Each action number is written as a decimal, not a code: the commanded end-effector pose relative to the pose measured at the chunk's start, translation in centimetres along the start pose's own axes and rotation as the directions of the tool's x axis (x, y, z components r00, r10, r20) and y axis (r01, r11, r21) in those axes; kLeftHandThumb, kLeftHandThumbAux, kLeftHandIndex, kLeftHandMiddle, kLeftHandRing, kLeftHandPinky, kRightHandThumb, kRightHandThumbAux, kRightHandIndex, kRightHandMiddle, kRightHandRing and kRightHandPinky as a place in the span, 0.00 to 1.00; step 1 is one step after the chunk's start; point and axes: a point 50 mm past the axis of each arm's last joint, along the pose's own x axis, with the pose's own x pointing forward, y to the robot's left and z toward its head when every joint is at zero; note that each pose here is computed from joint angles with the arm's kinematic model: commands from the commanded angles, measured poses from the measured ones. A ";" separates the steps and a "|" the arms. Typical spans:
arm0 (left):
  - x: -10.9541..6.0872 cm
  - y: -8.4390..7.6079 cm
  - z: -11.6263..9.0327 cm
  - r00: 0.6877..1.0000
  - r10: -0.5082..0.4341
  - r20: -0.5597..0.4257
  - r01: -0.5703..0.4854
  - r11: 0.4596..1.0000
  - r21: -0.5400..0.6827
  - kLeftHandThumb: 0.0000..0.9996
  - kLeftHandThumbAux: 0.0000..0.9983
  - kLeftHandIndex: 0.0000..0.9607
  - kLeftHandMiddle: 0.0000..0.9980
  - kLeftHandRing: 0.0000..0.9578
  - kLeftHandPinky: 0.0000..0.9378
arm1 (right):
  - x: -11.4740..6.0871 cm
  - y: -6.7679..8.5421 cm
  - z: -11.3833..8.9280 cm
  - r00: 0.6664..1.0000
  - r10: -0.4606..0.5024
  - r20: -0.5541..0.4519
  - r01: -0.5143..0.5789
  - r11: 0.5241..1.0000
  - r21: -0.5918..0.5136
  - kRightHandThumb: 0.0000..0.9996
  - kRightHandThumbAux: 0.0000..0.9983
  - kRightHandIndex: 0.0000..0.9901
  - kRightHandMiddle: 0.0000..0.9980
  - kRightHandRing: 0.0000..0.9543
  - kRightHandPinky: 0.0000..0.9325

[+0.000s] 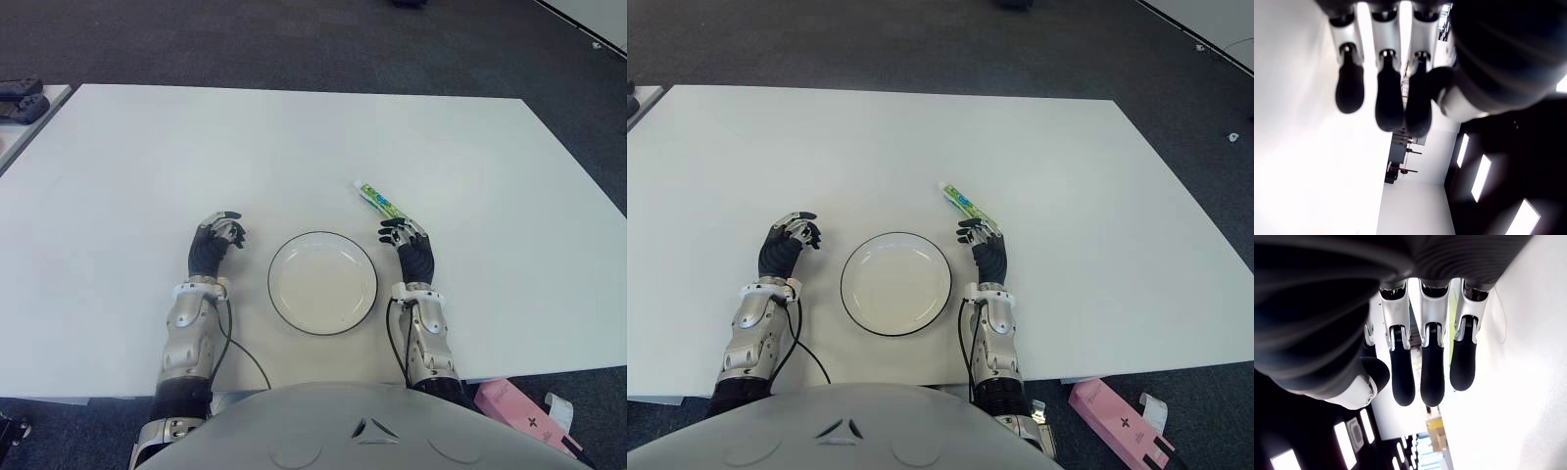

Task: Put the toothpaste on the table into the plate.

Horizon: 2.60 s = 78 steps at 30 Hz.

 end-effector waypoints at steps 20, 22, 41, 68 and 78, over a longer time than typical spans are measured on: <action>-1.5 0.1 -2.7 0.989 0.038 -0.140 -0.041 0.999 -0.024 0.71 0.72 0.45 0.64 0.66 0.66 | 0.8 -1.0 8.6 0.938 0.027 0.345 0.097 0.936 -0.339 0.70 0.73 0.43 0.48 0.50 0.53; -1.5 0.1 -2.8 0.989 0.039 -0.142 -0.043 0.999 -0.022 0.71 0.72 0.45 0.64 0.66 0.67 | 1.2 -0.8 9.4 0.925 0.047 0.376 0.107 0.919 -0.379 0.70 0.73 0.43 0.48 0.50 0.53; -1.4 -0.3 -2.6 0.992 0.022 -0.128 -0.023 1.000 0.001 0.71 0.72 0.45 0.64 0.66 0.66 | 6.1 -0.1 13.7 0.908 0.214 0.360 0.115 0.700 -0.705 0.53 0.65 0.21 0.17 0.17 0.14; -1.8 -0.3 -2.5 0.993 0.044 -0.111 -0.047 0.999 -0.027 0.71 0.72 0.45 0.64 0.66 0.66 | 13.6 0.1 11.7 0.972 0.193 -0.135 -0.150 0.064 -0.987 0.52 0.17 0.00 0.00 0.00 0.00; -2.0 -0.2 -2.5 0.993 0.046 -0.105 -0.049 0.998 -0.025 0.71 0.72 0.45 0.63 0.65 0.65 | 14.5 1.0 10.1 0.960 0.143 -0.241 -0.231 -0.085 -0.969 0.53 0.14 0.00 0.00 0.00 0.00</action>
